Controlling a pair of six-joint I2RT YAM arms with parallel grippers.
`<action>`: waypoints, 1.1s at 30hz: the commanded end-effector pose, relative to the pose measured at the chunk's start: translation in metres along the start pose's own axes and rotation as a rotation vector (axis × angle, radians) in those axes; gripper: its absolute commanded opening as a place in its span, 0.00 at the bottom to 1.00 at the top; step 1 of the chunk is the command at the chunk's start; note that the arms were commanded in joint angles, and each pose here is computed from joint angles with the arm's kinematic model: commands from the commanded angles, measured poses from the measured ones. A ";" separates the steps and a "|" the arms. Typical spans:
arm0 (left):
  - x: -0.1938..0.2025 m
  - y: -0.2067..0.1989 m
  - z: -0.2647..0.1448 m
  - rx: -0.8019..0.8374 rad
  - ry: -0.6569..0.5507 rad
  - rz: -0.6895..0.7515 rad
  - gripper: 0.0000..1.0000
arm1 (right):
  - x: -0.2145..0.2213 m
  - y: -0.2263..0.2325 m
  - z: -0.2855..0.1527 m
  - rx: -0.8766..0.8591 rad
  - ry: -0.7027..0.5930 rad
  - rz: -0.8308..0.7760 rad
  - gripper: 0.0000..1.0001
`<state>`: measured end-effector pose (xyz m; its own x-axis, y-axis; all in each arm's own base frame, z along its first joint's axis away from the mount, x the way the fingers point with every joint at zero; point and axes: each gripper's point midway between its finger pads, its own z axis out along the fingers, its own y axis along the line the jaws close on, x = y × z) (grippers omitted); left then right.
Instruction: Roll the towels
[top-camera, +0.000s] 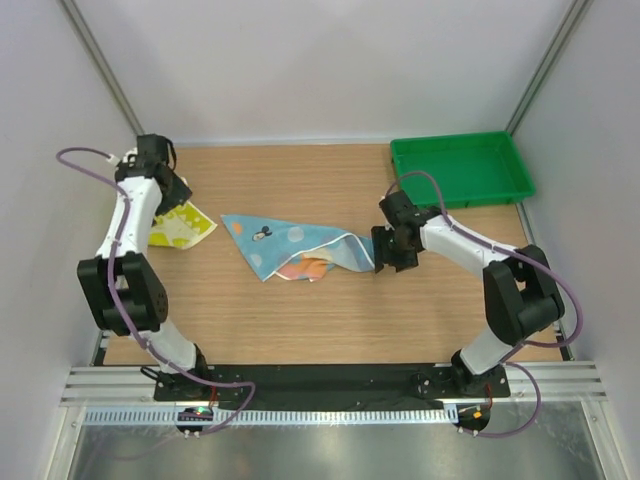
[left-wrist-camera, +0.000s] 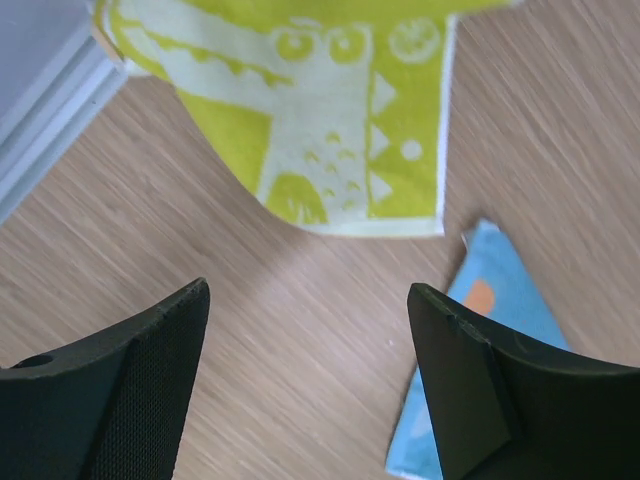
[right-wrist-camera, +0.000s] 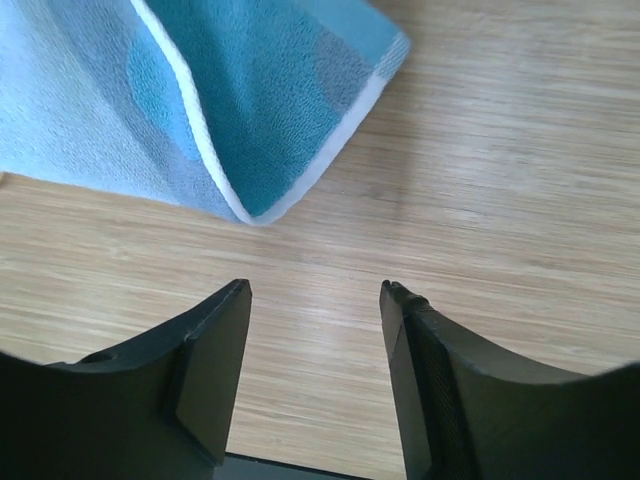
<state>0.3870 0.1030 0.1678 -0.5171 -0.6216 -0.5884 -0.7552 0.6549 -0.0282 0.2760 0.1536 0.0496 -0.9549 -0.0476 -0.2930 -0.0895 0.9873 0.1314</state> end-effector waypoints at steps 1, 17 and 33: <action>0.025 -0.018 -0.043 0.097 -0.039 0.070 0.80 | -0.028 -0.005 -0.029 0.024 -0.127 0.058 0.63; 0.271 -0.064 -0.080 0.360 0.306 0.357 0.75 | -0.037 -0.028 -0.046 -0.058 -0.196 0.242 0.70; 0.286 -0.080 -0.046 0.319 0.306 0.399 0.63 | -0.029 -0.028 -0.037 -0.065 -0.161 0.223 0.70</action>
<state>0.2667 -0.1438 0.0347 -0.8821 -0.3584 -0.3056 -0.3436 0.9335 -0.1029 0.2879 0.1170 0.0817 -0.9078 0.2027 -0.3671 0.1158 0.9626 0.2451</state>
